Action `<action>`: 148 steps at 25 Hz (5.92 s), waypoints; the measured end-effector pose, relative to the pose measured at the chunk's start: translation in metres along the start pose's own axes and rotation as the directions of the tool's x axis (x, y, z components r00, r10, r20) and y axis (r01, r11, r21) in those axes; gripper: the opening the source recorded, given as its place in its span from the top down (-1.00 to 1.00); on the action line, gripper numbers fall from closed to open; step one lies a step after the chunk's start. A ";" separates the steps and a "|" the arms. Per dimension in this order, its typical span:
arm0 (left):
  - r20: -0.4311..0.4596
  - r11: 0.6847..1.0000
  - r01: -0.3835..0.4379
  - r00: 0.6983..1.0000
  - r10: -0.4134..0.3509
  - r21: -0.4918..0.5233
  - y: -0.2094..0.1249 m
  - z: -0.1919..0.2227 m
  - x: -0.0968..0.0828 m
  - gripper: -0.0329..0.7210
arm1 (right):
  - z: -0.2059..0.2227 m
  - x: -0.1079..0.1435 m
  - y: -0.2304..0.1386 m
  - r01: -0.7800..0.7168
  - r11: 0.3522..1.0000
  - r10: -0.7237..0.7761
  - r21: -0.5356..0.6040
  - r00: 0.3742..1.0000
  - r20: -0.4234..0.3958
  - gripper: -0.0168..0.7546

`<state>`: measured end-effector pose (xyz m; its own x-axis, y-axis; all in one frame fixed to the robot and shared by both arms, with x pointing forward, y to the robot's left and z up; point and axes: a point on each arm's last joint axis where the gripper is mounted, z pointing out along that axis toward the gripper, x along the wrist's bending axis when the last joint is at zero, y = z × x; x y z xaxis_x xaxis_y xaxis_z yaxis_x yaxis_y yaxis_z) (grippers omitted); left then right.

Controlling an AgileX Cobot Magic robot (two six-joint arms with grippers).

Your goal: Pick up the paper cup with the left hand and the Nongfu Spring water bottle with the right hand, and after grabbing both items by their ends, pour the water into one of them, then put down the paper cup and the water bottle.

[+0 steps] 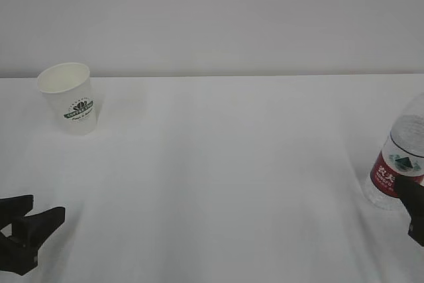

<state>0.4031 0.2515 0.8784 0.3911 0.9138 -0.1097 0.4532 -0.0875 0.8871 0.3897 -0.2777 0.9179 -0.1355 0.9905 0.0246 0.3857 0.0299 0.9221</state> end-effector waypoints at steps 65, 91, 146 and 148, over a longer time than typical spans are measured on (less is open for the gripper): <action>0.037 1.000 0.016 0.999 -0.017 0.005 0.000 0.000 -0.003 -0.60 | 0.000 -0.002 0.006 0.027 0.997 -0.025 -0.070 0.999 0.026 -0.72; 0.006 0.996 0.090 0.996 -0.090 0.001 0.000 0.000 -0.001 -0.68 | 0.023 -0.007 -0.020 0.008 1.000 -0.010 0.022 0.998 0.068 -0.72; -0.013 0.994 0.105 0.994 -0.105 -0.003 0.000 0.000 0.001 -0.64 | 0.084 -0.013 -0.001 0.065 0.997 -0.060 -0.040 0.990 0.125 -0.44; -0.013 0.994 0.105 0.994 -0.105 -0.003 0.000 0.000 0.001 -0.64 | 0.084 -0.013 -0.001 0.065 0.997 -0.060 -0.040 0.990 0.125 -0.36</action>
<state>0.4036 0.2526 0.8784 0.3313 0.9228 -0.1966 0.4896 0.0099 0.8719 0.4679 -0.2791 0.8840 -0.0433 0.9959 -0.0791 0.3392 0.0891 0.9365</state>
